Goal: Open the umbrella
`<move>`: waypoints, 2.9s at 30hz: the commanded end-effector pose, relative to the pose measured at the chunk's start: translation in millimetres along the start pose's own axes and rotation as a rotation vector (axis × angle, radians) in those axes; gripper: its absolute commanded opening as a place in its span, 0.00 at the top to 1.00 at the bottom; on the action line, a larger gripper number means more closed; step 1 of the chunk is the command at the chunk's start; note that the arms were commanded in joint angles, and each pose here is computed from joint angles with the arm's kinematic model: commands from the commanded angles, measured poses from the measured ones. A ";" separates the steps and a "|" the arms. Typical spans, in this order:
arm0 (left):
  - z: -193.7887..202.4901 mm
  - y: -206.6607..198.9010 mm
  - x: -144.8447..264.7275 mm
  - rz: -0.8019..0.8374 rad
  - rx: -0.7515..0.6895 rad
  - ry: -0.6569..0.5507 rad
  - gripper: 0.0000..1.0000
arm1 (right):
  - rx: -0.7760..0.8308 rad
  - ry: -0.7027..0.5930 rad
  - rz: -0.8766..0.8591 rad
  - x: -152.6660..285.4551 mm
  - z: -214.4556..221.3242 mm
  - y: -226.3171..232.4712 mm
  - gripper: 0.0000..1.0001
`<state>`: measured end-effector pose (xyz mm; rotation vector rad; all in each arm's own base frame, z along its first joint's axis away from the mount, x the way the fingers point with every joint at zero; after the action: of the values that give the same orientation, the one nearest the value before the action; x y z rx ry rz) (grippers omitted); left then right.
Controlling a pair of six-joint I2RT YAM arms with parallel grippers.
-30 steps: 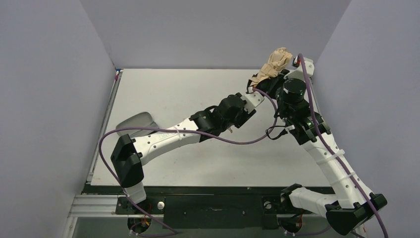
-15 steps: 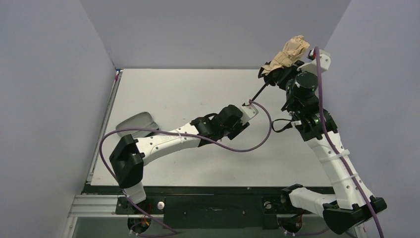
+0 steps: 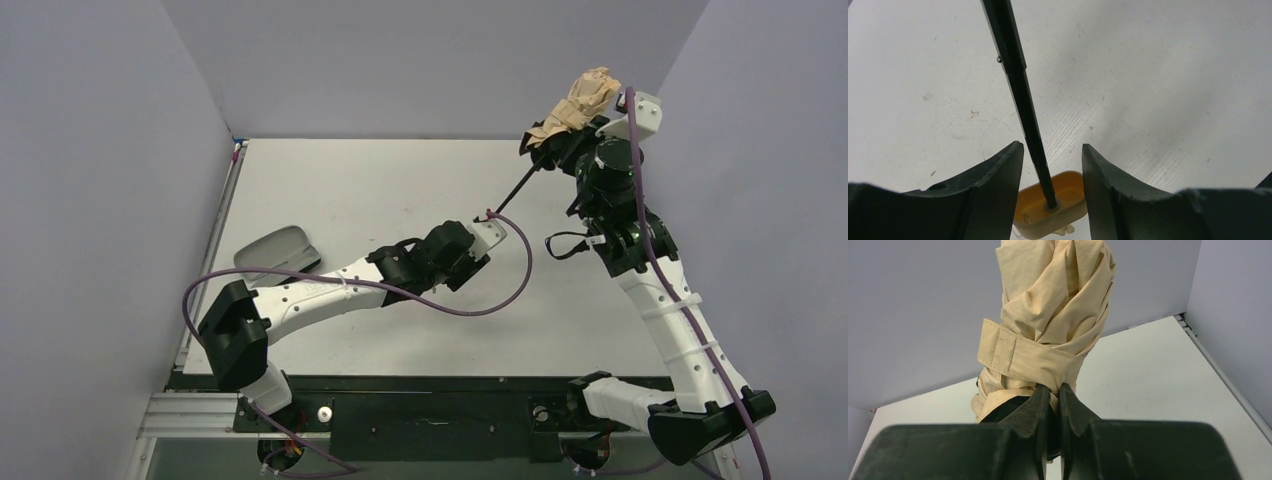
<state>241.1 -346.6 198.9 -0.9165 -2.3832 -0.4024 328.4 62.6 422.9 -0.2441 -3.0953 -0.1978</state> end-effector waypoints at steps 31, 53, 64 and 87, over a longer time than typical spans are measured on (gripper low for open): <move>-136.4 36.9 147.2 0.603 0.261 -0.516 0.03 | -0.129 -0.016 -0.519 28.1 2.4 57.7 1.00; -174.5 64.5 128.4 0.794 0.587 -0.551 0.03 | -0.192 0.026 -0.975 82.8 3.8 107.4 1.00; -171.0 42.4 109.1 0.833 0.631 -0.476 0.17 | -0.203 0.008 -1.069 98.2 -16.1 123.9 1.00; -158.2 95.1 84.5 0.148 0.659 -0.548 1.00 | -0.098 0.089 -0.718 71.4 2.3 87.6 0.58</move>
<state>320.5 -309.7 323.8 -0.9749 -2.3720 0.7687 269.2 156.7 422.8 0.8835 -2.9060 -0.3329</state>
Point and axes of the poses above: each gripper's point midway between its finger pads, its own x axis back along the fingers, its own y axis along the line the jaws close on, z = x × y, the point moved 4 cm from there along x, back along the fingers, and after that the axes turned 10 degrees about x, right-handed, at the moved point
